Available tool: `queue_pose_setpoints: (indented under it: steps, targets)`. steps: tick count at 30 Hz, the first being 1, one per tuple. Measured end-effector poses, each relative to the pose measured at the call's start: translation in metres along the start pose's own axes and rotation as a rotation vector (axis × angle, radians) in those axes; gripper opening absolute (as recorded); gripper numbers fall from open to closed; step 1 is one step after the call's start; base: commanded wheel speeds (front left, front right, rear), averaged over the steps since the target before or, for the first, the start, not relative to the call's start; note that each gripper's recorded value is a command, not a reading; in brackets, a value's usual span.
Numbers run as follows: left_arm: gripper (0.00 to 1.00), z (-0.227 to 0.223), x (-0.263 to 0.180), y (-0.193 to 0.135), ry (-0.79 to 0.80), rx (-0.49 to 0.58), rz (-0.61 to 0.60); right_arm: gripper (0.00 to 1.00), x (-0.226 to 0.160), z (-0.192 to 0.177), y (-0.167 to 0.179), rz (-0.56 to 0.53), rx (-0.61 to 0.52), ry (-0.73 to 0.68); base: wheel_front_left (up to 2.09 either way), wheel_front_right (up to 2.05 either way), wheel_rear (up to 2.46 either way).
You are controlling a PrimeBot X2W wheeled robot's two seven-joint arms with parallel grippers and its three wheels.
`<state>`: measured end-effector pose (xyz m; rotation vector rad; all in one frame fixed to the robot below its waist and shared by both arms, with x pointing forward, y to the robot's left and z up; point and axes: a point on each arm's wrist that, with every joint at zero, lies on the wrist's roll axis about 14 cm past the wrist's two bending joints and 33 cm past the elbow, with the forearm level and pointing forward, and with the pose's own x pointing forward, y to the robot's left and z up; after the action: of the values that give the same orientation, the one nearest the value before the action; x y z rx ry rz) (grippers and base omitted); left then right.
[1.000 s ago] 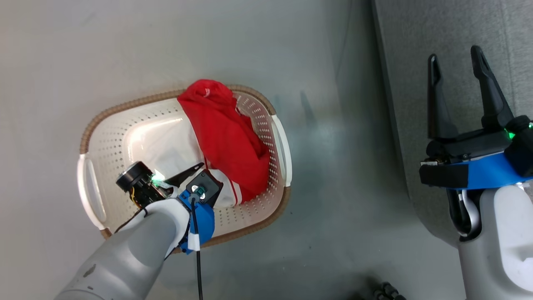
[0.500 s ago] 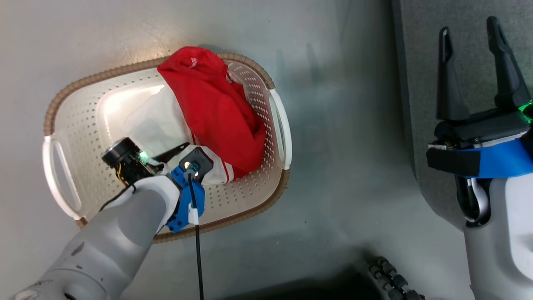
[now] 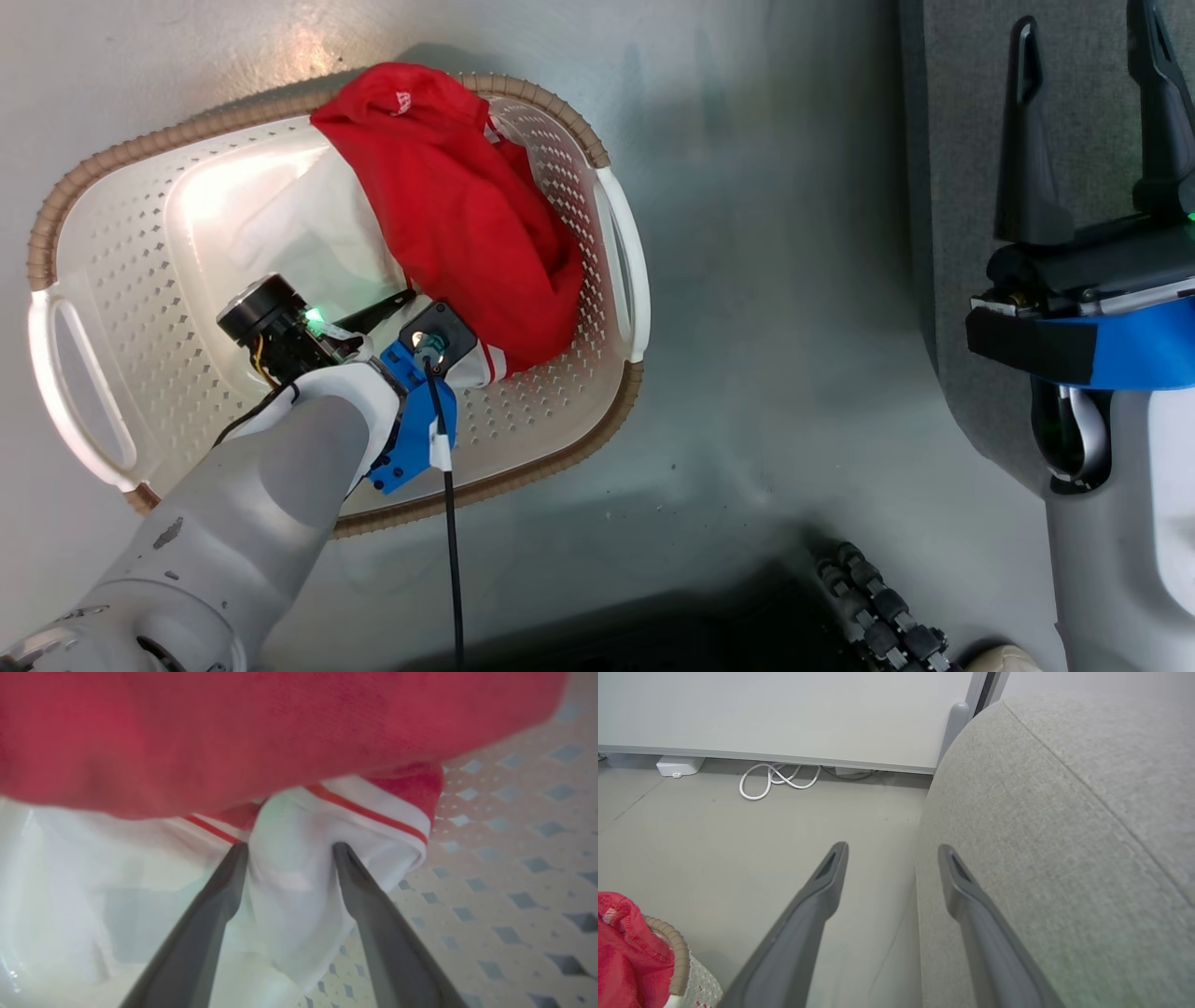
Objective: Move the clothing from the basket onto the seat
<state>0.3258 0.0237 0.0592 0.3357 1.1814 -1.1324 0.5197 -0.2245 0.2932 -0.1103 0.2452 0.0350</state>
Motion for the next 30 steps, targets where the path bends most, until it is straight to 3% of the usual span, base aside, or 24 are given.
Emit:
queue_pose_setpoints:
  steps: [4, 5, 6, 8, 9, 19, 30]
  targets:
    - [1.00, -0.007, 0.004, -0.003, 0.035, 0.005, -0.011, 1.00, 0.000, -0.003, 0.000, -0.001, -0.003, 0.003, 0.00, 0.00, 0.00]
    - [0.96, -0.008, 0.005, -0.003, 0.040, 0.007, -0.012, 1.00, 0.001, -0.004, 0.000, -0.001, -0.004, 0.004, 0.00, 0.00, 0.00]
    - [0.58, -0.008, 0.006, -0.002, 0.047, 0.010, -0.013, 1.00, 0.001, -0.004, 0.000, -0.002, -0.005, 0.004, 0.00, 0.00, 0.00]
    - [0.06, -0.009, 0.007, -0.001, 0.052, 0.014, -0.012, 1.00, 0.002, -0.005, -0.001, -0.002, -0.005, 0.004, 0.00, 0.00, 0.00]
    - [0.00, -0.009, 0.007, -0.001, 0.054, 0.018, -0.012, 1.00, 0.003, -0.005, -0.001, -0.002, -0.005, 0.002, 0.00, 0.00, 0.00]
    - [0.00, -0.001, 0.003, -0.002, 0.022, 0.012, -0.010, 1.00, 0.006, -0.004, 0.003, 0.005, -0.002, -0.003, 0.00, 0.00, 0.00]
    - [0.00, 0.046, -0.007, -0.011, -0.159, -0.007, -0.017, 1.00, 0.011, 0.004, 0.008, 0.018, 0.008, -0.025, 0.00, 0.00, 0.00]
